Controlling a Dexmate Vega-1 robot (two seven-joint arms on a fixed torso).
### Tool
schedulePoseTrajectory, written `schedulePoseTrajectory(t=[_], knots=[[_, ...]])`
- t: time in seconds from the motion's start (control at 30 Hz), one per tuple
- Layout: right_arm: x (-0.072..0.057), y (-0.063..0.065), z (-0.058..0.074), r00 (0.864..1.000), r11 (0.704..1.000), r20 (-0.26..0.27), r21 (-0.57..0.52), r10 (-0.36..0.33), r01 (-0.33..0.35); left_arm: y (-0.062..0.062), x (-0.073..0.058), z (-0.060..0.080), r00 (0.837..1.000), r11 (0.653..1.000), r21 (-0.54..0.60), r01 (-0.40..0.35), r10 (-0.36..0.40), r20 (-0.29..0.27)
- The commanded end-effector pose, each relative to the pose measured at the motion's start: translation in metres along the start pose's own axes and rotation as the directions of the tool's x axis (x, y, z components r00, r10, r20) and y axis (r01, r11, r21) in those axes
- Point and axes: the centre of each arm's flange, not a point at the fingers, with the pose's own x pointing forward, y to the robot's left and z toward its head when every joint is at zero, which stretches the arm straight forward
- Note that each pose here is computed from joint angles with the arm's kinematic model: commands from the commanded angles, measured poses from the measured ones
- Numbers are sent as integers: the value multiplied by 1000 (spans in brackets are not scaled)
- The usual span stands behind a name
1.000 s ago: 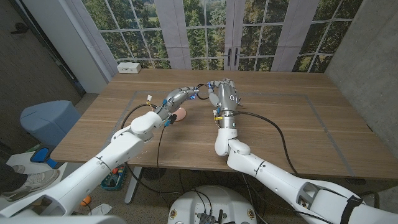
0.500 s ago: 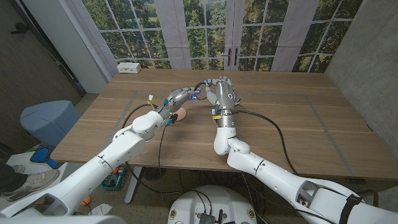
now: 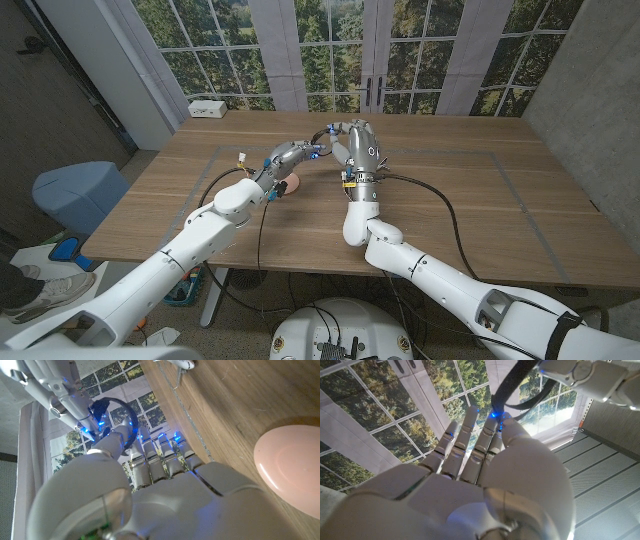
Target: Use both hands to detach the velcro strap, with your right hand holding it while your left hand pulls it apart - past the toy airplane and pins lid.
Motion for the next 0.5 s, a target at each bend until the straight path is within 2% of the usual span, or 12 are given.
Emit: schedulePoseTrajectory(t=[0.03,0.33,0.5], knots=[[8,-5,-3,998,996,-69,86,-6,12,2,1,3,999,999,-9,-32,32,28],[12,-3,-10,993,994,-119,109,-8,21,2,0,6,998,999,10,-43,42,42],[15,-1,-16,988,993,-153,118,-7,25,2,-1,4,997,999,-29,-38,40,68]])
